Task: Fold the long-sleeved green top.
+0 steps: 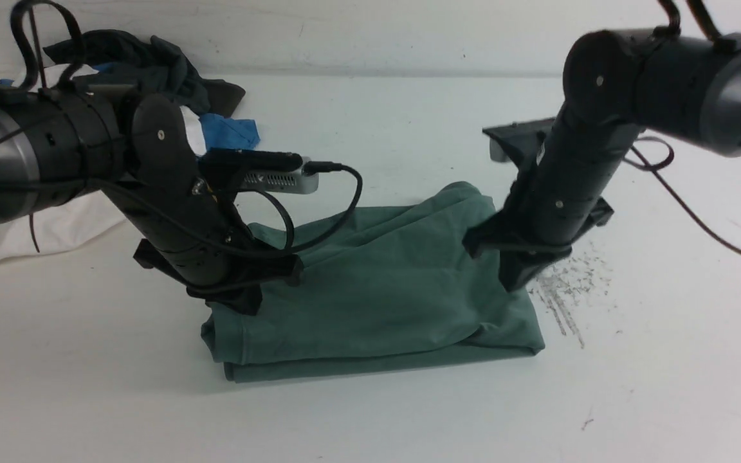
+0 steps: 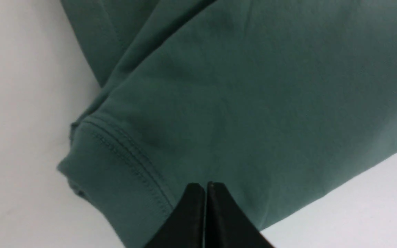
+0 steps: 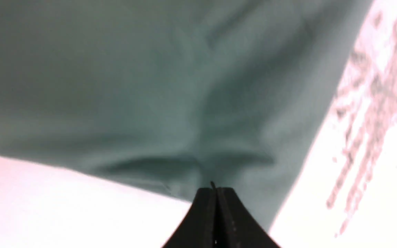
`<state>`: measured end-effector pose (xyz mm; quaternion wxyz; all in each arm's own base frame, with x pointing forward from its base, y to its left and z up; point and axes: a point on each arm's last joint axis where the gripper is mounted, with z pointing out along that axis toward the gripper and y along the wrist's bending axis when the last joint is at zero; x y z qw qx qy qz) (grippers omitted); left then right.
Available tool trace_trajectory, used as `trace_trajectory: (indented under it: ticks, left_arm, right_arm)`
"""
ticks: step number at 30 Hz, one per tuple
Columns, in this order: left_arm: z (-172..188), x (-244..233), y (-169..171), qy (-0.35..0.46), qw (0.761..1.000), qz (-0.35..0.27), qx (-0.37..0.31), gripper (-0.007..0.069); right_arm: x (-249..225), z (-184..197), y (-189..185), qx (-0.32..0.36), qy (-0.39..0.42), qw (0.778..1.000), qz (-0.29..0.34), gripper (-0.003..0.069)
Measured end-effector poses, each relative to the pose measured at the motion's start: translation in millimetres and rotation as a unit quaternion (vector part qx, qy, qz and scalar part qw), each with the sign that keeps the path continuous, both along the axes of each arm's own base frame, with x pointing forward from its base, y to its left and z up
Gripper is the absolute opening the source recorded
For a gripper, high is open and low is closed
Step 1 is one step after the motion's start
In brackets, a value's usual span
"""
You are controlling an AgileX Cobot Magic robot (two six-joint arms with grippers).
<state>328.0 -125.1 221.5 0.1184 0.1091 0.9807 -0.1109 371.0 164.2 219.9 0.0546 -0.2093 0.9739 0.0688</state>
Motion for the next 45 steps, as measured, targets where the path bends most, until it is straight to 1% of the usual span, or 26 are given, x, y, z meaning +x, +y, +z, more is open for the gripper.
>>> trace_trajectory:
  ticks: [3, 4, 5, 8, 11, 16, 19, 20, 22, 23, 24, 26, 27, 29, 30, 31, 32, 34, 36, 39, 41, 42, 43, 44, 45]
  left_arm:
    - [-15.1, 5.0, -2.9, 0.016, 1.000, 0.005, -0.003, -0.0003]
    - [-16.2, 5.4, -3.1, 0.017, 1.000, 0.005, -0.004, -0.0003]
    - [-26.7, 8.4, -4.3, 0.027, 1.000, 0.007, -0.002, -0.0003]
    - [-44.4, 10.7, -5.3, 0.053, 0.999, 0.007, 0.006, -0.0003]
    - [-54.4, 11.4, -5.2, 0.068, 0.998, 0.004, 0.014, -0.0003]
    - [-47.4, 9.2, -3.0, 0.066, 0.997, -0.005, 0.025, -0.0003]
    - [-21.7, 3.6, 2.4, 0.034, 0.999, -0.016, 0.036, -0.0003]
    - [-19.4, 3.1, 2.7, 0.030, 0.999, -0.016, 0.037, -0.0003]
    - [17.3, -6.4, 9.0, -0.024, 0.999, -0.020, 0.039, -0.0003]
    - [20.2, -7.2, 9.6, -0.029, 0.999, -0.020, 0.039, -0.0003]
    - [42.1, -16.0, 14.7, -0.056, 0.997, -0.018, 0.041, -0.0003]
    - [67.1, -27.5, 26.8, -0.083, 0.995, 0.002, 0.045, -0.0003]
    - [69.4, -28.6, 28.1, -0.086, 0.995, 0.003, 0.046, -0.0003]
    - [95.1, -42.3, 48.1, -0.113, 0.992, 0.035, 0.050, -0.0003]
    - [96.8, -43.4, 49.6, -0.115, 0.991, 0.038, 0.050, -0.0003]
    - [108.8, -51.3, 62.7, -0.124, 0.989, 0.059, 0.049, -0.0003]
    - [109.9, -52.1, 62.8, -0.126, 0.989, 0.059, 0.048, -0.0003]
    - [117.0, -58.9, 75.7, -0.122, 0.988, 0.082, 0.047, -0.0003]
    - [117.3, -61.0, 77.8, -0.114, 0.989, 0.085, 0.046, -0.0003]
    - [114.7, -64.4, 76.7, -0.091, 0.992, 0.082, 0.038, -0.0003]
    - [114.1, -65.7, 74.8, -0.080, 0.993, 0.082, 0.029, -0.0003]
    - [114.1, -65.7, 74.8, -0.080, 0.993, 0.082, 0.029, -0.0003]
    - [114.2, -66.0, 73.5, -0.078, 0.993, 0.081, 0.021, -0.0003]
    - [114.2, -66.0, 73.4, -0.078, 0.993, 0.081, 0.021, -0.0003]
    - [114.1, -66.3, 73.1, -0.076, 0.994, 0.080, 0.020, -0.0003]
  right_arm:
    - [-7.5, -24.0, -4.4, -0.020, 0.033, 0.999, 0.000, -0.0014]
    - [-7.7, -25.5, -4.4, -0.021, 0.034, 0.999, -0.001, -0.0014]
    - [-6.5, -37.2, -4.0, -0.024, 0.041, 0.999, -0.008, -0.0014]
    - [-4.6, -52.5, -4.5, -0.037, 0.057, 0.998, -0.008, -0.0014]
    - [-4.1, -56.1, -5.2, -0.045, 0.062, 0.997, -0.008, -0.0014]
    - [-2.7, -51.9, -11.5, -0.045, 0.059, 0.997, -0.023, -0.0014]
    - [-4.0, -27.3, -25.4, -0.045, 0.034, 0.998, -0.033, -0.0014]
    - [-4.6, -22.6, -26.5, -0.044, 0.028, 0.998, -0.034, -0.0014]
    - [-9.5, 14.2, -38.9, -0.027, -0.016, 0.998, -0.048, -0.0014]
    - [-9.7, 17.1, -40.8, -0.026, -0.019, 0.998, -0.050, -0.0014]
    - [-14.0, 35.8, -48.7, -0.017, -0.040, 0.997, -0.059, -0.0014]
    - [-19.0, 57.5, -63.2, -0.009, -0.064, 0.995, -0.076, -0.0014]
    - [-19.4, 58.9, -64.7, -0.009, -0.065, 0.995, -0.078, -0.0014]
    - [-19.7, 68.6, -82.1, -0.003, -0.073, 0.992, -0.104, -0.0014]
    - [-19.4, 68.6, -83.3, -0.002, -0.073, 0.992, -0.106, -0.0014]
    - [-16.8, 68.3, -90.7, 0.006, -0.070, 0.991, -0.118, -0.0014]
    - [-16.0, 67.6, -92.0, 0.010, -0.068, 0.990, -0.120, -0.0014]
    - [-5.3, 68.6, -93.3, 0.037, -0.066, 0.990, -0.122, -0.0010]
    - [2.9, 73.3, -90.3, 0.057, -0.074, 0.989, -0.117, -0.0002]
    - [30.2, 81.4, -77.5, 0.097, -0.098, 0.986, -0.098, 0.0051]
    - [49.8, 77.2, -66.9, 0.108, -0.107, 0.985, -0.085, 0.0113]
    - [51.8, 76.7, -66.5, 0.109, -0.108, 0.984, -0.086, 0.0113]
    - [67.1, 73.9, -59.2, 0.115, -0.118, 0.983, -0.079, 0.0176]
    - [68.4, 70.4, -58.8, 0.115, -0.114, 0.984, -0.079, 0.0183]
    - [79.9, 64.2, -55.8, 0.118, -0.116, 0.983, -0.086, 0.0234]
